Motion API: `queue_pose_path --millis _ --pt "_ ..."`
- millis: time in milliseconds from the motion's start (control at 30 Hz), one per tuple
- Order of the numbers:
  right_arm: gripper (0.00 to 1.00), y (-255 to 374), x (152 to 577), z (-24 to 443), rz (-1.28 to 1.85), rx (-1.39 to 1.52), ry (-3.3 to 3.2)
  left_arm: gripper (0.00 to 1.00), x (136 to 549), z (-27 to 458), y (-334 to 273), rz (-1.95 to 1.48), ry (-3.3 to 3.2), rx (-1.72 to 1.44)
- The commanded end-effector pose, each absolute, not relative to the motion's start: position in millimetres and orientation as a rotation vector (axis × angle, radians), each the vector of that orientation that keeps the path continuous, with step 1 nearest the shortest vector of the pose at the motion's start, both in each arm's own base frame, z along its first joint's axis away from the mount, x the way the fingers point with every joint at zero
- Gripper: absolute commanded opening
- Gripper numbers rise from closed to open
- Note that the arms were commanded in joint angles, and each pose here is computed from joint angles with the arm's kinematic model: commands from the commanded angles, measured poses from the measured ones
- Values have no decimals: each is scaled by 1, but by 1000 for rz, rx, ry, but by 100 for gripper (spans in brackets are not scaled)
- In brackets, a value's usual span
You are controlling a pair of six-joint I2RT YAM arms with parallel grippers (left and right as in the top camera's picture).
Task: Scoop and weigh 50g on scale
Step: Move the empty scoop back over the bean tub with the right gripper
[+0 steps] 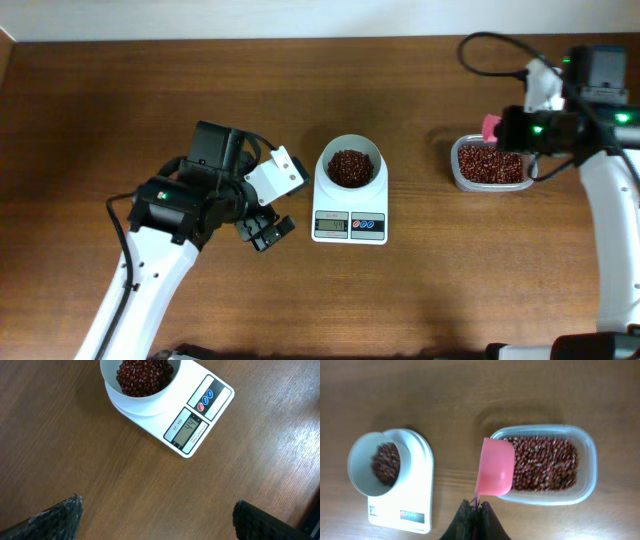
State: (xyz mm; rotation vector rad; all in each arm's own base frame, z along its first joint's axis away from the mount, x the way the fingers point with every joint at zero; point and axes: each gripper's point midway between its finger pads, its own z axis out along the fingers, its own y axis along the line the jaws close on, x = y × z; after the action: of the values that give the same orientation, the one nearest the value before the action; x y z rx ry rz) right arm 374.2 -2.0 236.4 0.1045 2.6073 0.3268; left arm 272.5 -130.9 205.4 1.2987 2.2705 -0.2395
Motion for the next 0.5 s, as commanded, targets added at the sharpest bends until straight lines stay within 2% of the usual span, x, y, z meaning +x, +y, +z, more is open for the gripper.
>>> queue_pose_path --millis 0,233,467 --pt "4 3 369 249 563 217 2567 99 274 214 -132 -237 2233 1306" --pt "4 6 346 240 626 272 2657 99 274 214 -132 -237 2233 1306" --pt "4 5 340 237 602 222 2682 99 274 214 -132 -237 2233 1306"
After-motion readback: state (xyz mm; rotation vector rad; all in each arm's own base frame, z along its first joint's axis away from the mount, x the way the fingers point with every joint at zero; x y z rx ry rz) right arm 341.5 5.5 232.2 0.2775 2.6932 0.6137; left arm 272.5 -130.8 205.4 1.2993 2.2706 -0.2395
